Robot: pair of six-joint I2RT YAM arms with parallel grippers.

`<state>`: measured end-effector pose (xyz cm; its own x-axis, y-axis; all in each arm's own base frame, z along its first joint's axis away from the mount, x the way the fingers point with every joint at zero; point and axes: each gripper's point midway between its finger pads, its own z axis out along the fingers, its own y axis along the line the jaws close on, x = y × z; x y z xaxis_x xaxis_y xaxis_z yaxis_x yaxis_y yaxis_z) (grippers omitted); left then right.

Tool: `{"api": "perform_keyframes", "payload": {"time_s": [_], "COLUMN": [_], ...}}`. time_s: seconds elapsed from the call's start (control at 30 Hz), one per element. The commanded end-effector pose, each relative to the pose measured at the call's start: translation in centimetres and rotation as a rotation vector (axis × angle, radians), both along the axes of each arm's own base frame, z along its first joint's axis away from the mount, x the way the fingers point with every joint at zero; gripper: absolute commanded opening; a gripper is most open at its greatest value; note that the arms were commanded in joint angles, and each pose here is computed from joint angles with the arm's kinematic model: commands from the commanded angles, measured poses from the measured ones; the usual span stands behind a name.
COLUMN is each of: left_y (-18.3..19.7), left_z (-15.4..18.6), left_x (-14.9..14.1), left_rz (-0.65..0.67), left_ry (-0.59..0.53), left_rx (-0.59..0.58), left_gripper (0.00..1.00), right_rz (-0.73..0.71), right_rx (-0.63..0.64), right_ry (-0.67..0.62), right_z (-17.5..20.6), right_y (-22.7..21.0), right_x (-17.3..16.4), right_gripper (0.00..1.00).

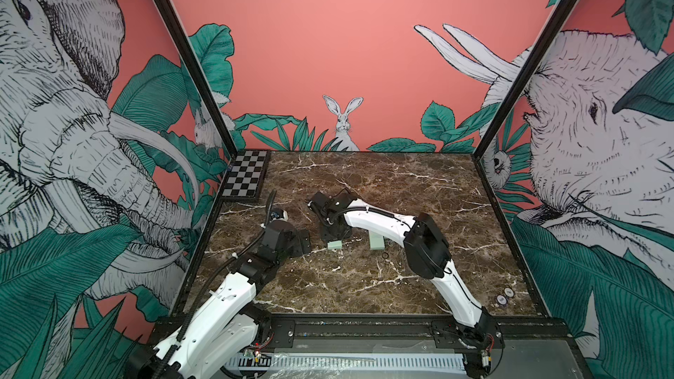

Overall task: Take the rings out of the lift-off lid box
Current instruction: Pick up the jewelry box from the center of the board, then open the lid on the jewelry box.

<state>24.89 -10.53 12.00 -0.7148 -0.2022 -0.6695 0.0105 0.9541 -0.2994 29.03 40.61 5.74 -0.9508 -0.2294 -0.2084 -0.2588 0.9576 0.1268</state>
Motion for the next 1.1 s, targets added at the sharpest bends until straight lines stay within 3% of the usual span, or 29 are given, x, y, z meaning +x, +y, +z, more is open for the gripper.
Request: {"api": "perform_keyframes", "payload": {"time_s": [0.0, 0.17, 0.27, 0.33, 0.43, 0.67, 0.77, 0.9, 1.07], "left_y": [-1.8, -3.2, -5.8, -7.6, -9.7, -10.2, -10.9, -12.8, -14.4], "left_z": [0.2, 0.5, 1.2, 1.4, 1.7, 2.8, 3.0, 3.3, 2.9], "left_x": [0.3, 0.3, -0.3, -0.7, -1.2, -1.1, -1.5, -3.1, -5.7], "left_rz": [-0.120, -0.198, -0.288, -0.364, -0.472, -0.493, -0.543, -0.710, -0.970], "left_ry": [-0.045, -0.172, -0.300, -0.315, -0.353, -0.464, -0.459, -0.454, -0.375], "left_rx": [-0.022, 0.035, -0.011, -0.049, -0.028, 0.011, 0.132, 0.297, 0.351], "left_gripper": [0.99, 0.99, 0.99, 0.99, 0.99, 1.00, 1.00, 1.00, 1.00], "right_rz": [0.043, 0.051, 0.086, 0.117, 0.176, 0.229, 0.248, 0.275, 0.299], "right_rx": [0.198, 0.389, 0.438, 0.473, 0.474, 0.411, 0.389, 0.382, 0.428], "right_ry": [-0.068, -0.037, -0.037, -0.053, -0.076, -0.070, -0.093, -0.148, -0.178], "right_z": [6.5, 9.2, 9.9, 10.5, 11.2, 10.1, 10.0, 10.7, 11.4], "right_y": [0.1, -3.0, -5.0, -5.8, -6.9, -9.5, -10.4, -11.1, -10.9], "right_x": [1.1, 1.1, 0.7, 0.2, -1.1, -3.5, -3.9, -4.1, -4.5], "right_gripper": [0.46, 0.44, 0.44, 0.44, 0.44, 0.44, 0.44, 0.44, 0.44]}}
